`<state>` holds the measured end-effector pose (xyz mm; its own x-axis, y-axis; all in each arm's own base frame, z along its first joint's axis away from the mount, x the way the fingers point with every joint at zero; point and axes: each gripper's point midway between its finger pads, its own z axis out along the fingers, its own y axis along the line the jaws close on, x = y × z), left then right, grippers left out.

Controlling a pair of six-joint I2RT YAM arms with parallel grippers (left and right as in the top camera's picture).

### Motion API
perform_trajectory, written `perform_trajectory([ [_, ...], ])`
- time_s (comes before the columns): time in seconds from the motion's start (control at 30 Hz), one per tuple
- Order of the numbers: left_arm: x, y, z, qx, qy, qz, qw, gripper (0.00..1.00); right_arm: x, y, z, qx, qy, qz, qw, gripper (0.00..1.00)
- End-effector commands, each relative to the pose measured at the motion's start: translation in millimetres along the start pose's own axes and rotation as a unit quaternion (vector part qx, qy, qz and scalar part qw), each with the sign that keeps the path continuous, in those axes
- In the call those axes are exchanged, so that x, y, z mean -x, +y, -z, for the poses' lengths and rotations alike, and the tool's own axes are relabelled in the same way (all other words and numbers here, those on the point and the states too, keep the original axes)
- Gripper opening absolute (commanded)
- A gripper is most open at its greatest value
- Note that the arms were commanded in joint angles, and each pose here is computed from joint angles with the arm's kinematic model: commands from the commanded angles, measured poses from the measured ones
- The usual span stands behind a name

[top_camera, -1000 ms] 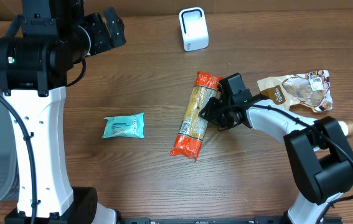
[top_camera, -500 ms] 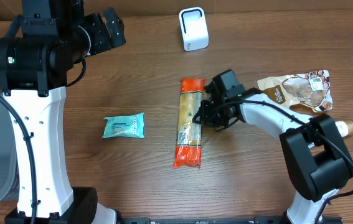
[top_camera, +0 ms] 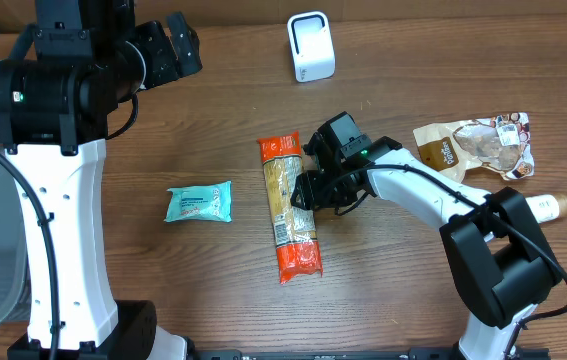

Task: Scan the item barcode

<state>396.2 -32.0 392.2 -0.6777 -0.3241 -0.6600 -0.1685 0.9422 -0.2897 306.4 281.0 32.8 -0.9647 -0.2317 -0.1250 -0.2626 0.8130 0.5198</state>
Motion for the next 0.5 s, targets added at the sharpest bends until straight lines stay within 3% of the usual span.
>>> perform_trajectory([
  [0.0, 2.8, 1.9, -1.1, 0.005, -0.004, 0.008, 1.000, 0.99, 8.2, -1.9, -4.5, 0.000, -0.003, 0.025, 1.000, 0.61],
  [0.47, 2.8, 1.9, -1.1, 0.005, -0.004, 0.008, 1.000, 1.00, 15.6, 4.8, -45.1, 0.026, -0.003, -0.008, 1.000, 0.55],
])
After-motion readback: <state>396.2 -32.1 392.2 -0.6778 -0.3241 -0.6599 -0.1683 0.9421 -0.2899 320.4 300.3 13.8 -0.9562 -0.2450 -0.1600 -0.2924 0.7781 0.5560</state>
